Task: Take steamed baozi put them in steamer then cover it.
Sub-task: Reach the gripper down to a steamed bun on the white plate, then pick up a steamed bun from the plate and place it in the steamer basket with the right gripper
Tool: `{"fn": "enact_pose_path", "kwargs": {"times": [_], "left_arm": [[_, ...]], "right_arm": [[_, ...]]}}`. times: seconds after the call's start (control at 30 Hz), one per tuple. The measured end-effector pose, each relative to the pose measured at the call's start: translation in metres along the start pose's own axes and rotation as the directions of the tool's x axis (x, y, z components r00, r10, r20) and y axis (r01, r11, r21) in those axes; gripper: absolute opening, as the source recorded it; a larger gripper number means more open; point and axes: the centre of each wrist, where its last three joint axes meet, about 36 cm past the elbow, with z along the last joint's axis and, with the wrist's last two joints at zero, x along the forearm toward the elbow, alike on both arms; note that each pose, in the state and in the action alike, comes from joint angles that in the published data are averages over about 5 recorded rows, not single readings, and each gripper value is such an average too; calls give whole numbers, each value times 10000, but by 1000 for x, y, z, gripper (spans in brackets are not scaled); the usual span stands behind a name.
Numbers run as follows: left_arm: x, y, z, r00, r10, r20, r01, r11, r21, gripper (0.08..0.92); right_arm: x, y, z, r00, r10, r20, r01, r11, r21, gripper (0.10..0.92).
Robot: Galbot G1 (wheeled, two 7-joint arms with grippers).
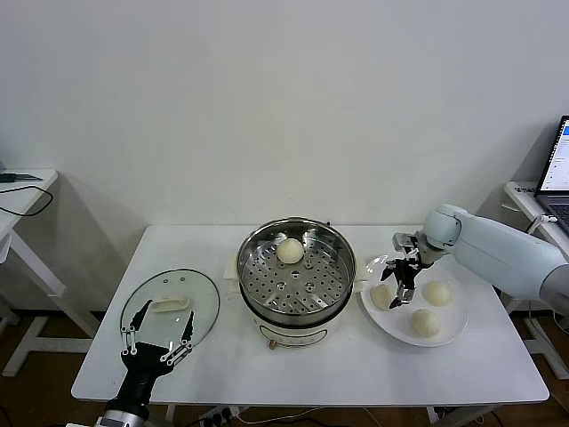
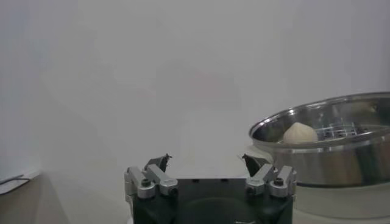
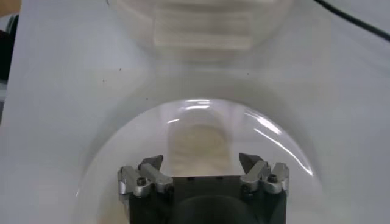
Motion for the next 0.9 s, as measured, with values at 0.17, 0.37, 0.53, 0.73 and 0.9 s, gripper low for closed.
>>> {"fn": "enact_pose_path", "kwargs": {"times": [0.17,0.37,0.53,0.73,0.9], "left_arm": [[0,0,0,10000,-18,3,18,10000,-6,823],[0,1,0,10000,-43,11,43,10000,-9,823],[0,1,0,10000,-58,35,58,10000,-20,823],[-2,1,-4,9999,-27,130,27,10000,-20,823],[-3,0,-7,9998,12,219,-11,10000,-20,823]], "right_arm": [[-5,0,-1,10000,17,-63,-17,10000,-5,749],[-6,0,-1,9999,94,-65,-94,10000,-13,645],[-1,0,-1,9999,109,-83,-108,9999,36,628],[35,-9,-9,9996,242,-139,-237,9989,399,632],[91,-26,-35,9991,401,-143,-386,9948,946,642]]}}
